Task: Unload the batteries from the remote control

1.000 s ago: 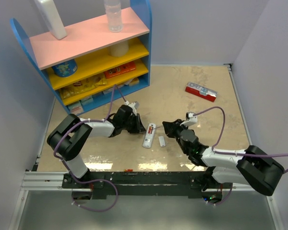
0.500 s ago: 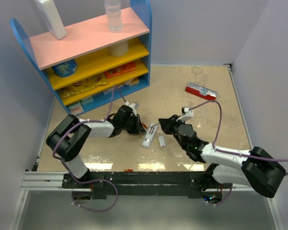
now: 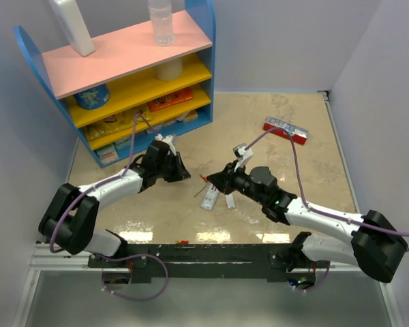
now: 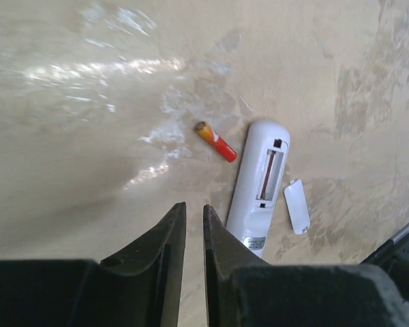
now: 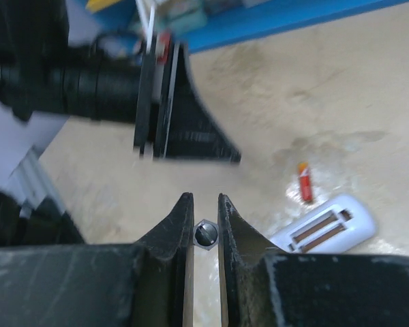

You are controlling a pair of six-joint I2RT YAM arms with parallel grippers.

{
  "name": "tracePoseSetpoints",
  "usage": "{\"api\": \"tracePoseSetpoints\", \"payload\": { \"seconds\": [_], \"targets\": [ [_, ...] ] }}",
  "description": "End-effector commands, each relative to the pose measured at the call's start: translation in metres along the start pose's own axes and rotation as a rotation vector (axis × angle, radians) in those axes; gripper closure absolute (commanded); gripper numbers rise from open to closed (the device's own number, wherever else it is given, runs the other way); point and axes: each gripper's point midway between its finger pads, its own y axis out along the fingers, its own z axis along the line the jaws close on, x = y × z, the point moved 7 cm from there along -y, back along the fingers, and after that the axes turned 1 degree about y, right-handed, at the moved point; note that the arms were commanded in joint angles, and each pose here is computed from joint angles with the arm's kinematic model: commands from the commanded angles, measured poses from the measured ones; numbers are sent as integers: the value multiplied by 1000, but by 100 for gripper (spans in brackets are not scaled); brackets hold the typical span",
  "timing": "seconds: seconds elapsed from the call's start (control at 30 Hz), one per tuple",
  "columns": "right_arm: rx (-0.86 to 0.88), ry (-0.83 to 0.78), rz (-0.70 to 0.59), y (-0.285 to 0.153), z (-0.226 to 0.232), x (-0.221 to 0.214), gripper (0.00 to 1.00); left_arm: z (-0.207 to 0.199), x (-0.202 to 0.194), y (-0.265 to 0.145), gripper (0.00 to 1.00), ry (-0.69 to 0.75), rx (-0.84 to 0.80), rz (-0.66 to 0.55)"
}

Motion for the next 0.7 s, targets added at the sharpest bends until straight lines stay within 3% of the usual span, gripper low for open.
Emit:
{"api": "tracePoseSetpoints", "payload": {
  "seconds": [0.0, 0.1, 0.23, 0.67],
  "targets": [
    [290, -66, 166, -19, 35, -21, 100, 17, 29, -33, 79, 13, 60, -78],
    [432, -89, 253, -32, 71, -49, 100, 32, 31, -44, 78, -3, 85, -79],
    [489, -121, 317, -39, 96, -77, 100, 47, 24, -51, 78, -24, 103, -63],
    [424, -119, 311, -23, 88, -103, 100, 61, 2, -50, 77, -48, 106, -31]
  ]
}}
